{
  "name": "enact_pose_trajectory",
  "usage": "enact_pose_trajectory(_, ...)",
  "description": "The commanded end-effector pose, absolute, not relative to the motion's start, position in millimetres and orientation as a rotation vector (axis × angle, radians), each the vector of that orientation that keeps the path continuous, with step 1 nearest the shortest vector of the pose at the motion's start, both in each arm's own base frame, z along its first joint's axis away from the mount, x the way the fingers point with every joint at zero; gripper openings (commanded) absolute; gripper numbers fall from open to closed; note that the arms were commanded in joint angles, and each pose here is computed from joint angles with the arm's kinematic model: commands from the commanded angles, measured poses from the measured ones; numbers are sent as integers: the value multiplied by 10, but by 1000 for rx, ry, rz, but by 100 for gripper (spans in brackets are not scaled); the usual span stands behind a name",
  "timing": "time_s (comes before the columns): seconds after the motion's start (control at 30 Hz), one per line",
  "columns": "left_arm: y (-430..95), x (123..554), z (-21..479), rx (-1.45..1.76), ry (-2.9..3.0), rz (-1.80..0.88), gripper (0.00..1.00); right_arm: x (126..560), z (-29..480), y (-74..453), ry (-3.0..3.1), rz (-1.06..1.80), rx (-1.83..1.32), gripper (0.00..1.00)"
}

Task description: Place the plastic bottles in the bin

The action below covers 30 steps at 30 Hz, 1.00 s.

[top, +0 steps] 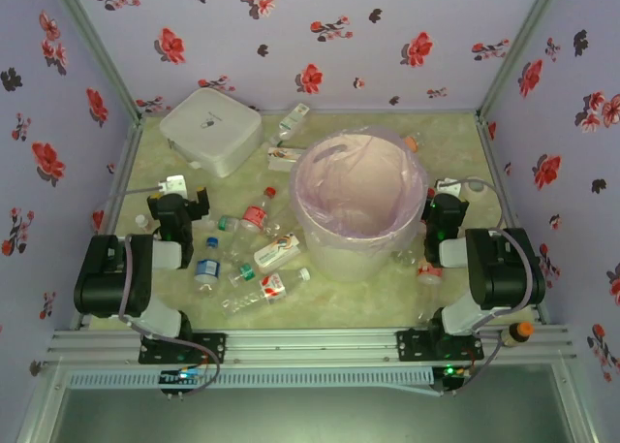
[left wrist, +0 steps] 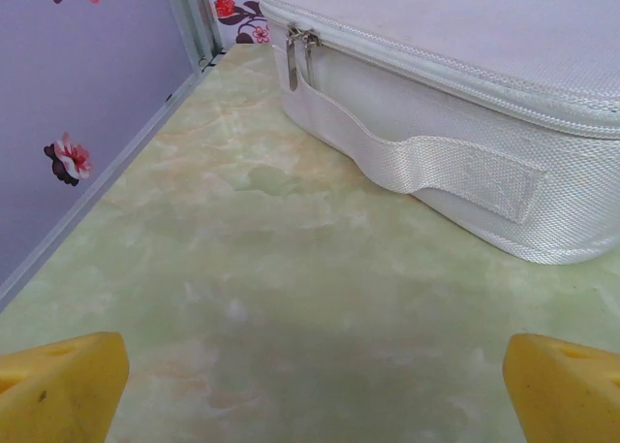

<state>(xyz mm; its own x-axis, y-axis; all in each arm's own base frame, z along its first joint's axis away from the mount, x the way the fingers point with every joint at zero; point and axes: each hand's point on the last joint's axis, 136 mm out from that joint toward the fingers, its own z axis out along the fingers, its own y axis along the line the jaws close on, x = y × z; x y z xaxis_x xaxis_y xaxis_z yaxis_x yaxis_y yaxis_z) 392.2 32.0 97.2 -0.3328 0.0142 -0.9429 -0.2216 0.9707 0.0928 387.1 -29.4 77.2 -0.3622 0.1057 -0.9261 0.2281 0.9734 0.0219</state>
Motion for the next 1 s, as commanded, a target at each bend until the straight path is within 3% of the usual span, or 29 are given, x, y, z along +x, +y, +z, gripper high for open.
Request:
enact_pose_trajectory(0.0, 327, 3927, 993, -170, 1876, 242, 100, 3933, 877, -290, 1915, -113, 245, 99)
enact_pose_trajectory(0.8, 335, 3938, 991, -168, 1883, 220, 100, 3941, 891, -296, 1912, -110, 250, 100)
enact_pose_trajectory(0.97, 361, 3836, 1366, -186, 1869, 231, 100, 3908, 1267, -378, 1933, -151, 302, 99)
